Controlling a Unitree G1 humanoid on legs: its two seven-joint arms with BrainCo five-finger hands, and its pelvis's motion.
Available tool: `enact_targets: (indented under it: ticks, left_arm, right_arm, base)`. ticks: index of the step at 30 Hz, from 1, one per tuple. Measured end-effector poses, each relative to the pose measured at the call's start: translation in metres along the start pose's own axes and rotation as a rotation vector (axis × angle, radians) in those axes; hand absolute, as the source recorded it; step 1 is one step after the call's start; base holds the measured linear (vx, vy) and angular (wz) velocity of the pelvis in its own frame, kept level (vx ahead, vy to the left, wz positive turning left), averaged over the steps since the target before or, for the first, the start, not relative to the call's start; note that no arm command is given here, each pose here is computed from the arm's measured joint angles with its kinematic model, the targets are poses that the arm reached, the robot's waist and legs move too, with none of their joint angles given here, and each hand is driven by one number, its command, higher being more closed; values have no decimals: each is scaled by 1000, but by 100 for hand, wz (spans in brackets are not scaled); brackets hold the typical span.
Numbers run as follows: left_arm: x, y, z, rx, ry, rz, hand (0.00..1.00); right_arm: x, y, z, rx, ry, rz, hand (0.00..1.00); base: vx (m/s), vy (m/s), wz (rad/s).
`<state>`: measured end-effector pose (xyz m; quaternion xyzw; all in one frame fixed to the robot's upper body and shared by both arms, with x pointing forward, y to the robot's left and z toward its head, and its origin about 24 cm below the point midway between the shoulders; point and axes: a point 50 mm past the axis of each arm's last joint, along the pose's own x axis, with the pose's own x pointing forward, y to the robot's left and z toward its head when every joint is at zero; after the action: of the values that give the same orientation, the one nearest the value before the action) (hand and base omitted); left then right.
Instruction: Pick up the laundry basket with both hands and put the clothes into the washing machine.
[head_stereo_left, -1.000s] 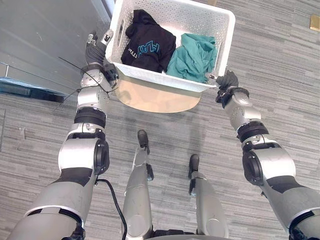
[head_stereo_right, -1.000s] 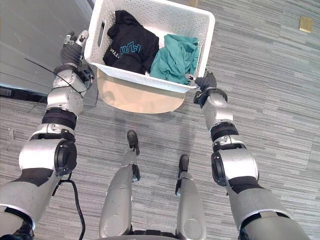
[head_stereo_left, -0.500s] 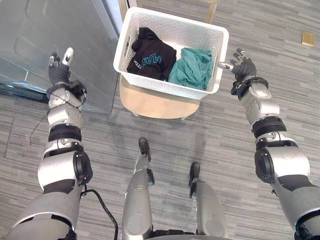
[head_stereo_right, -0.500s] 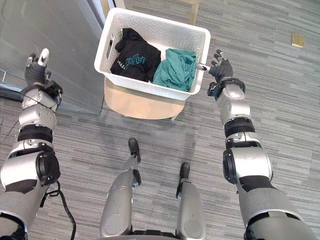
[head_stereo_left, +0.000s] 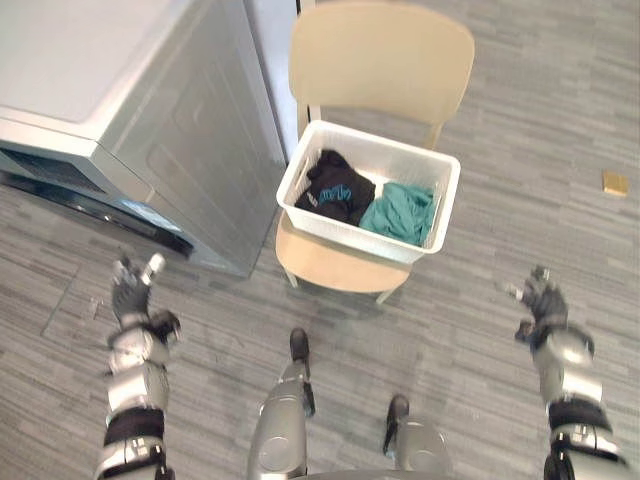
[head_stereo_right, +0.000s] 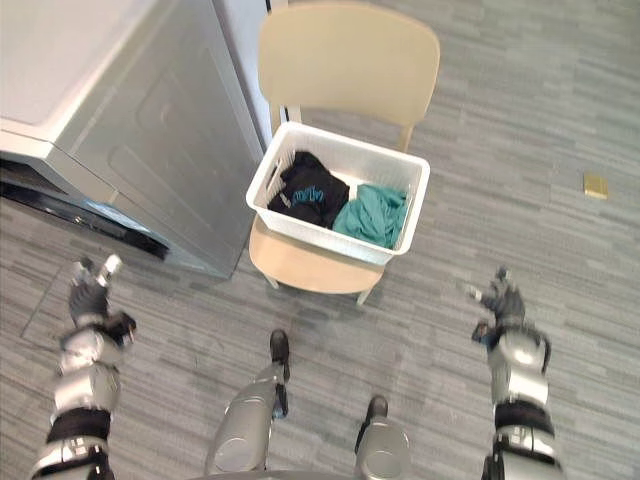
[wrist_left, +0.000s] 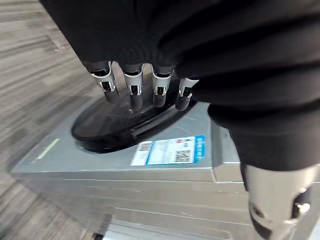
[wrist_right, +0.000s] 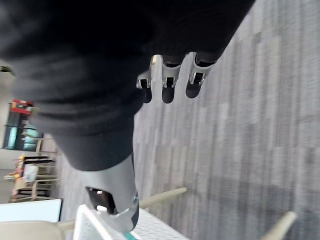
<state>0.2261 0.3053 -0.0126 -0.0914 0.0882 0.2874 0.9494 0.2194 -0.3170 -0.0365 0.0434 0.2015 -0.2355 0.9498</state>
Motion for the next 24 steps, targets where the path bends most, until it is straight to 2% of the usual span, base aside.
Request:
enact_targets:
  ticks: [3,9,14,18,24]
  left_arm:
    - [-35,9,-60,-16,209,19,0]
    - [-103,17,-151,24,632,61,0]
    - [-145,29,-186,57,877,94,0]
    - [-149,33,-189,85,910,81,0]
    - [-154,40,-189,82,916,103,0]
  right_arm:
    - [-39,-4,-82,76,247,-41,0]
    - [-106,-1,-178,213,633,-128,0]
    - [-142,-1,-210,312,804,-209,0]
    - [-147,-7,-212,326,818,-218,0]
    - [-142,4,-211,188,848,-91,0]
  base:
    - [61,-41,5]
    - [30,-31,-20]
    - [-1,-21,-28]
    - [-50,-39,7]
    - [-97,-85,85]
